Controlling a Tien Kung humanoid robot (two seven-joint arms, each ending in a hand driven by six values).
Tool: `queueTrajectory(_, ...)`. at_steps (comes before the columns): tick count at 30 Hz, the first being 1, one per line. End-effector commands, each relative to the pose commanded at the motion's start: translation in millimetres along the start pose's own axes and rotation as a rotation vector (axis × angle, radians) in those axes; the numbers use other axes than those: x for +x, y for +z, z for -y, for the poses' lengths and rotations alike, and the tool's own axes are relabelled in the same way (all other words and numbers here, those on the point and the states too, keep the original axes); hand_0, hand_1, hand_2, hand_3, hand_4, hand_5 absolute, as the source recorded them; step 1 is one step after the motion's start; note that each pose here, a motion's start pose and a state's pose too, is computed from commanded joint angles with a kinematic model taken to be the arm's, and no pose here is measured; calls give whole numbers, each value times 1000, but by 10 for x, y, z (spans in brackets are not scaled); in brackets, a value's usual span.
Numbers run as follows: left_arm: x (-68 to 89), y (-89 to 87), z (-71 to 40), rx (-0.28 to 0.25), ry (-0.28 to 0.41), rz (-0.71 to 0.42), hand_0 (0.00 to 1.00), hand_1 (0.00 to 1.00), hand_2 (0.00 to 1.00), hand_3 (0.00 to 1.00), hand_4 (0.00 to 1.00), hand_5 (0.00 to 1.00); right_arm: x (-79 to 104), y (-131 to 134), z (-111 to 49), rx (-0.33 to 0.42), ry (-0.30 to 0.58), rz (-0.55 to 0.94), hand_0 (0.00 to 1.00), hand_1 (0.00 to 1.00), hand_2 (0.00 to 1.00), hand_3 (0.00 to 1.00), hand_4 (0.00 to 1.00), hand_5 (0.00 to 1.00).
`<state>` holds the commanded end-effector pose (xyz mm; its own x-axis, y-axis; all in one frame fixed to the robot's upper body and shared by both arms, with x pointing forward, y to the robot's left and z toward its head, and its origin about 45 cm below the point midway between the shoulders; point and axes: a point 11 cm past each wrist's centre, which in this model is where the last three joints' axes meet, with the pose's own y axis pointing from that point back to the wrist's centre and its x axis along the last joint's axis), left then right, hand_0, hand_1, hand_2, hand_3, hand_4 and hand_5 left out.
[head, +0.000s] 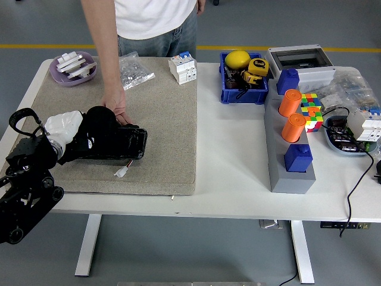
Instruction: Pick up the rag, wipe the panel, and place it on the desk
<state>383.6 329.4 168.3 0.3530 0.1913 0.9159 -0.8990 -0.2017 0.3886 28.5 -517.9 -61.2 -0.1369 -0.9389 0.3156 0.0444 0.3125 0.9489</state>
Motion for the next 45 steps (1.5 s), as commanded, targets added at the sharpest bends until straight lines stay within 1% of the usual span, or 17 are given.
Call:
queueTrajectory(4, 33, -104, 11, 28, 10, -3, 245, 314, 541, 473, 136, 2, -4, 3, 1, -1, -1, 1, 737, 654, 694, 731, 998, 638)
queueTrajectory(15, 190, -289, 37, 78, 49, -13, 245, 313, 539, 472, 135, 2, -12, -2, 2, 1, -3, 1, 735, 653, 694, 730, 998, 638)
queueTrajectory(21, 229, -401, 56, 108, 57, -19, 247, 311, 538, 471, 132, 2, -16, -4, 2, 3, -3, 2, 736, 653, 693, 731, 998, 637)
queueTrajectory(24, 238, -438, 60, 117, 59, -18, 247, 311, 538, 471, 132, 2, -16, -7, 1, 4, -4, 1, 736, 653, 693, 731, 998, 637)
queueTrajectory(30, 256, -449, 66, 121, 65, -21, 243, 311, 538, 471, 131, 2, -25, -12, 2, 5, -5, 0, 737, 654, 693, 731, 998, 637)
queueTrajectory(32, 268, -432, 64, 117, 69, -22, 243, 311, 538, 471, 131, 2, -28, -17, 1, 6, -6, 0, 737, 654, 693, 731, 998, 637)
queueTrajectory(36, 303, -304, 47, 87, 77, -23, 242, 311, 538, 470, 131, 2, -33, -18, 2, 6, -7, -1, 737, 654, 693, 731, 998, 637)
queueTrajectory(40, 287, -100, 13, 38, 70, -12, 242, 308, 536, 469, 128, 2, -33, -25, 1, 8, -7, 0, 736, 654, 693, 732, 998, 636)
queueTrajectory(42, 254, 23, -3, 8, 61, -7, 242, 308, 536, 469, 128, 2, -30, -27, 0, 8, -6, -1, 736, 654, 693, 732, 998, 636)
queueTrajectory(45, 199, 151, -17, -22, 44, 0, 243, 308, 536, 469, 132, 2, -28, -30, -1, 9, -6, -1, 736, 654, 693, 732, 998, 637)
